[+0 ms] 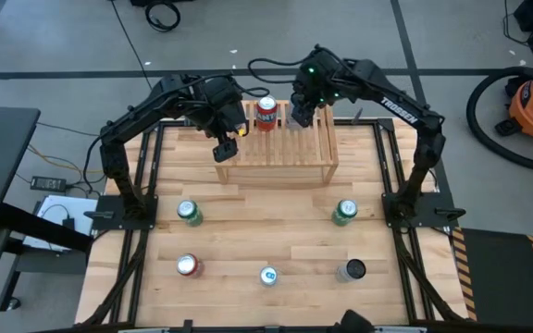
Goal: Place canned beverage on shelf
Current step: Put the top white-blue soda can on the shelf, then put the right green soda can on the shelf
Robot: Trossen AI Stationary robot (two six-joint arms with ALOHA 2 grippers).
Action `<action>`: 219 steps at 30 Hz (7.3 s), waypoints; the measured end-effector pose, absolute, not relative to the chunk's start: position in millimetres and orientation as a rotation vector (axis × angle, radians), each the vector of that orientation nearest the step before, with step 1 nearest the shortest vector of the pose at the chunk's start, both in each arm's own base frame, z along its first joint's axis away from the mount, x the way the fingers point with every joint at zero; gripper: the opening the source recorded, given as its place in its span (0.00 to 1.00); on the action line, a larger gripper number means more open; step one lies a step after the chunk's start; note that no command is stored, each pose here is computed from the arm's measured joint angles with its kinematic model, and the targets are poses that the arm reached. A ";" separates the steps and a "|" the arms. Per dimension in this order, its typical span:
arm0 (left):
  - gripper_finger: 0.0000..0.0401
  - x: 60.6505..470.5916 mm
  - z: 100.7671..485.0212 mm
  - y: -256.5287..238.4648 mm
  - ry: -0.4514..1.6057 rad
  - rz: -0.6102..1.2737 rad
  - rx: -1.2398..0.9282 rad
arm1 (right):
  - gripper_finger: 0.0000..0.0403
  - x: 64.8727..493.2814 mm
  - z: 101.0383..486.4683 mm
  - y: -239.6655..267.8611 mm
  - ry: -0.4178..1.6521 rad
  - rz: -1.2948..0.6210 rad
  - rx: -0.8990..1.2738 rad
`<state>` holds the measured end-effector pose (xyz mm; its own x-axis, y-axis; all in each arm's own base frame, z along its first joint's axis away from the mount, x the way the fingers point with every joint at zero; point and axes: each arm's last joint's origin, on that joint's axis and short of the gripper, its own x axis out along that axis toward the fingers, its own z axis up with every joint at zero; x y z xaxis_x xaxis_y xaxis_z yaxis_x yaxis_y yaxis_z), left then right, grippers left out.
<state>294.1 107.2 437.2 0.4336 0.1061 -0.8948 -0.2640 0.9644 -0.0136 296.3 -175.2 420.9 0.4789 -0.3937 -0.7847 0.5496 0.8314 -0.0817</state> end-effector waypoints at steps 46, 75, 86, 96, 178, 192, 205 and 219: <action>0.78 294.4 436.9 107.3 1.101 0.230 -0.157 | 0.75 292.9 422.8 -182.8 0.875 -0.555 0.194; 0.78 294.3 436.9 107.6 1.101 0.231 -0.159 | 0.87 290.8 425.5 -183.1 0.867 -0.508 0.178; 0.78 294.3 436.9 107.8 1.103 0.220 -0.141 | 0.91 265.8 450.3 -171.4 0.806 -0.528 0.121; 0.78 296.7 436.9 100.8 1.103 0.202 -0.132 | 0.91 219.0 472.8 -140.0 0.814 -0.572 0.246; 0.78 284.1 460.0 19.7 1.027 0.041 -0.099 | 0.91 178.4 222.2 39.5 1.249 -0.513 0.652; 0.78 284.1 460.0 19.7 1.027 0.037 -0.091 | 0.81 184.7 216.6 40.9 1.264 -0.521 0.643; 0.78 284.1 460.0 19.7 1.027 0.038 -0.092 | 0.76 188.3 228.8 42.5 1.283 -0.492 0.647; 0.78 284.1 460.0 20.1 1.027 0.032 -0.080 | 0.76 190.1 303.7 35.6 1.236 -0.469 0.612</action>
<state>284.1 20.1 460.0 0.5173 -0.0110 -0.8557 -0.0643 0.9966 -0.0518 190.1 35.6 303.7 0.2698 -0.0038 -0.9629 0.6359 0.7516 0.1752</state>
